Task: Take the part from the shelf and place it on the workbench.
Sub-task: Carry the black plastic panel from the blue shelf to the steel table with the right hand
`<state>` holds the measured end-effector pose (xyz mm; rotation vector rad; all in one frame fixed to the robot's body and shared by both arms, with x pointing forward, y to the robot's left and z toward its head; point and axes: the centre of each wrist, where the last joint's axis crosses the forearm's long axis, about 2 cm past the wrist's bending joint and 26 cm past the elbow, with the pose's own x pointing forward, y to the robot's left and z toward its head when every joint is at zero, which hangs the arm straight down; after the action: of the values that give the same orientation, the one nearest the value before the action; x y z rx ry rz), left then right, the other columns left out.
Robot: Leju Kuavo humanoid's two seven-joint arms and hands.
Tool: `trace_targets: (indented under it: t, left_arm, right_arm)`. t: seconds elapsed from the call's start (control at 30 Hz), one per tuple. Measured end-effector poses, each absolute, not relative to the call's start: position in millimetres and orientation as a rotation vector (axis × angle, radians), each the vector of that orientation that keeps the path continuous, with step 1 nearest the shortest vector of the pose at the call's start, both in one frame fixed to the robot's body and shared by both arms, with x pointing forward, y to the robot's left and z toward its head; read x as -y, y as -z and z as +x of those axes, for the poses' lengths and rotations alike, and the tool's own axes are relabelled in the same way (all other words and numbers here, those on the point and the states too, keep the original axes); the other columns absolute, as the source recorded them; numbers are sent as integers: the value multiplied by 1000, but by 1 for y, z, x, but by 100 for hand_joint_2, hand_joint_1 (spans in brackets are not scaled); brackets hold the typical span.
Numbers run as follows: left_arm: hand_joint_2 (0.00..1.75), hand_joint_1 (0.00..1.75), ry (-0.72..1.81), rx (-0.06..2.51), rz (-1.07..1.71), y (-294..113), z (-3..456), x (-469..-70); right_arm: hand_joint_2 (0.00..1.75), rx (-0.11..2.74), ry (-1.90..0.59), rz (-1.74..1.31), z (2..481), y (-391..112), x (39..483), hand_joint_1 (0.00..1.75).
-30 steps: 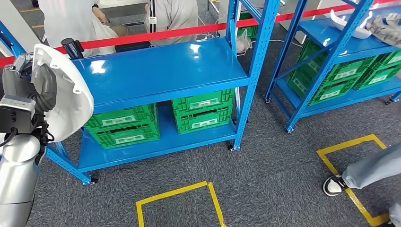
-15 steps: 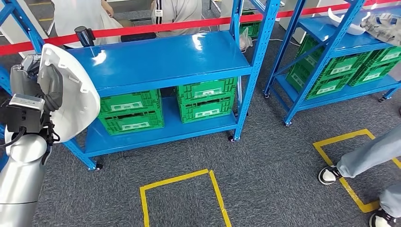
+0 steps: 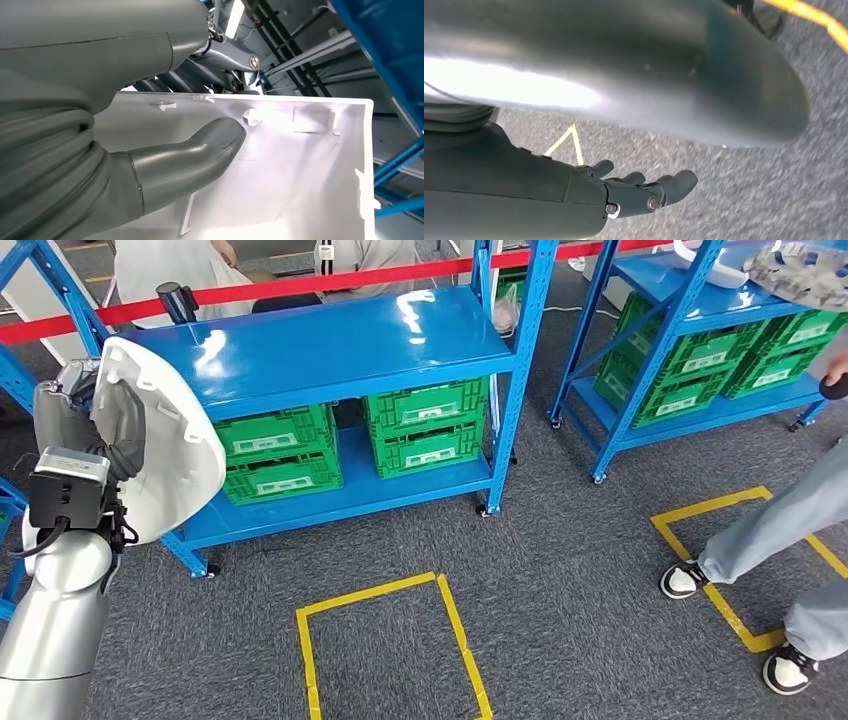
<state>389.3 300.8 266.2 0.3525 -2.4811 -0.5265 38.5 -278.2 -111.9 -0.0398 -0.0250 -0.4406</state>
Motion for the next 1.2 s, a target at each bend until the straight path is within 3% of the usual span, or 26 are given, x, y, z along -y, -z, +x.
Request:
trace_targets:
  t: [1.2]
  left_arm:
    - [175,175,563,2477,327,-273,397,-297]
  right_arm:
    - [0,20,477,-30,37,112,273,0]
